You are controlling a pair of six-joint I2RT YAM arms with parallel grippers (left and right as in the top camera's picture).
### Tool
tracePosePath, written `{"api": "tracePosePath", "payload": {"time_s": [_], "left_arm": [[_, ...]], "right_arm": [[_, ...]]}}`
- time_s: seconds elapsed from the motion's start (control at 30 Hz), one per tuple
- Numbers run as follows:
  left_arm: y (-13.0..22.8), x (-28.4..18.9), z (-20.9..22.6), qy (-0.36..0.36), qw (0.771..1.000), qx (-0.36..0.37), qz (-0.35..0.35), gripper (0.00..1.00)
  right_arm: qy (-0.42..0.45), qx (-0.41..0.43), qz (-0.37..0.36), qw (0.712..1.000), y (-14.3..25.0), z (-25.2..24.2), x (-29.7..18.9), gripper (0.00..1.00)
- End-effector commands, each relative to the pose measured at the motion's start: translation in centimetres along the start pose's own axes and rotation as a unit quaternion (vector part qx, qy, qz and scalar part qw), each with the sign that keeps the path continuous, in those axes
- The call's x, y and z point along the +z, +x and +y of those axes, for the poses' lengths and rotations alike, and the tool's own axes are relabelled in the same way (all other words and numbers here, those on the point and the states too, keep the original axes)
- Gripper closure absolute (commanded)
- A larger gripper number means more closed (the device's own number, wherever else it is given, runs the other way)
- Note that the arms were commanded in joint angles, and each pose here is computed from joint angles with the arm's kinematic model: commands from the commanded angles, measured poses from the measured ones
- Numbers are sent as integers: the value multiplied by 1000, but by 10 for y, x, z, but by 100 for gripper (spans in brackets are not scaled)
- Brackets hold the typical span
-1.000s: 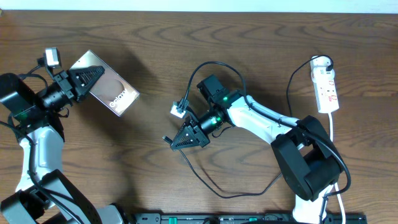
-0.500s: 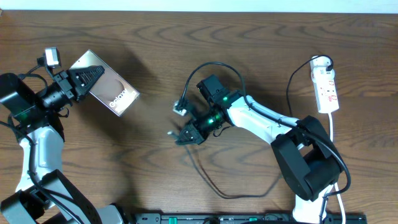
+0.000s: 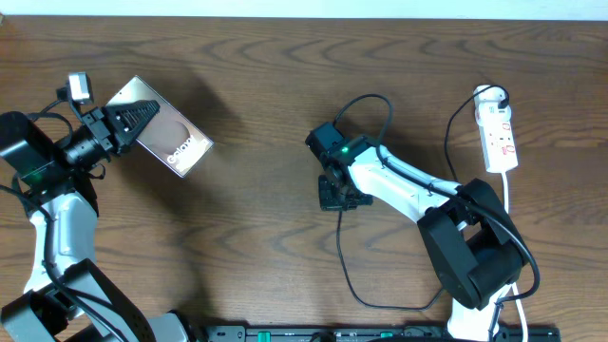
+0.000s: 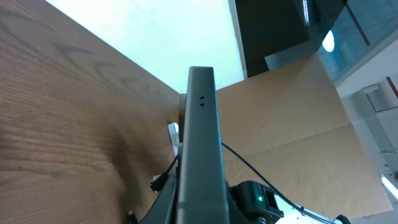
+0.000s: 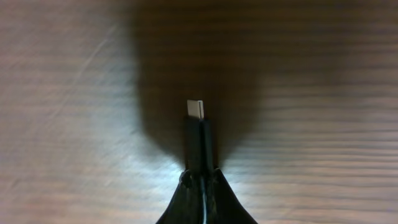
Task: Plug charger to phone and switch on socket
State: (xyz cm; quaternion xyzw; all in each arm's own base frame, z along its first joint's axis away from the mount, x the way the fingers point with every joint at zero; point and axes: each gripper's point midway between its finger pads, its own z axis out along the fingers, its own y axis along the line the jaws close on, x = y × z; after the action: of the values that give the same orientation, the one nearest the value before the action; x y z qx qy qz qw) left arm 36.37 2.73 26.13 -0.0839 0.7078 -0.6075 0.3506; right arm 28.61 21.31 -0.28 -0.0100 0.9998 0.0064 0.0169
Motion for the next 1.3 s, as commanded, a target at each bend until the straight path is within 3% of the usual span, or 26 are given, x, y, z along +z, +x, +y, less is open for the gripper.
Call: {"api": "tracePosePath", "payload": {"time_s": [0.0, 0.03, 0.07, 0.23, 0.37, 0.53, 0.87, 0.9, 1.0, 1.1, 1.2, 1.27], "left_arm": [[3, 0, -8, 8, 1000, 8, 11, 92], [3, 0, -8, 8, 1000, 8, 11, 92], [3, 0, -8, 8, 1000, 8, 11, 92], [3, 0, -8, 8, 1000, 8, 11, 93], [3, 0, -8, 8, 1000, 8, 11, 93], [3, 0, -8, 8, 1000, 8, 11, 92], [3, 0, -8, 8, 1000, 8, 11, 92], [3, 0, -8, 8, 1000, 8, 11, 93], [3, 0, -8, 8, 1000, 8, 11, 93], [3, 0, -8, 8, 1000, 8, 11, 93], [3, 0, -8, 8, 1000, 8, 11, 93], [3, 0, -8, 8, 1000, 8, 11, 93]], "right_arm": [[64, 25, -32, 997, -8, -22, 6, 80], [64, 24, -32, 997, -8, -22, 6, 58], [62, 24, -31, 997, -8, -21, 6, 46], [50, 25, -26, 998, -7, -16, 7, 39], [30, 26, -33, 999, -12, -8, 7, 52], [12, 27, -29, 999, -11, -1, 7, 98], [-21, 22, 6, 1000, 1, 9, 7, 99], [-21, 19, 7, 1000, 1, 9, 7, 95], [-29, 15, 15, 999, 5, 12, 7, 66], [-36, 14, 22, 999, 7, 15, 7, 71], [-36, 14, 21, 999, 7, 15, 7, 99], [-36, 14, 21, 999, 7, 15, 7, 99]]}}
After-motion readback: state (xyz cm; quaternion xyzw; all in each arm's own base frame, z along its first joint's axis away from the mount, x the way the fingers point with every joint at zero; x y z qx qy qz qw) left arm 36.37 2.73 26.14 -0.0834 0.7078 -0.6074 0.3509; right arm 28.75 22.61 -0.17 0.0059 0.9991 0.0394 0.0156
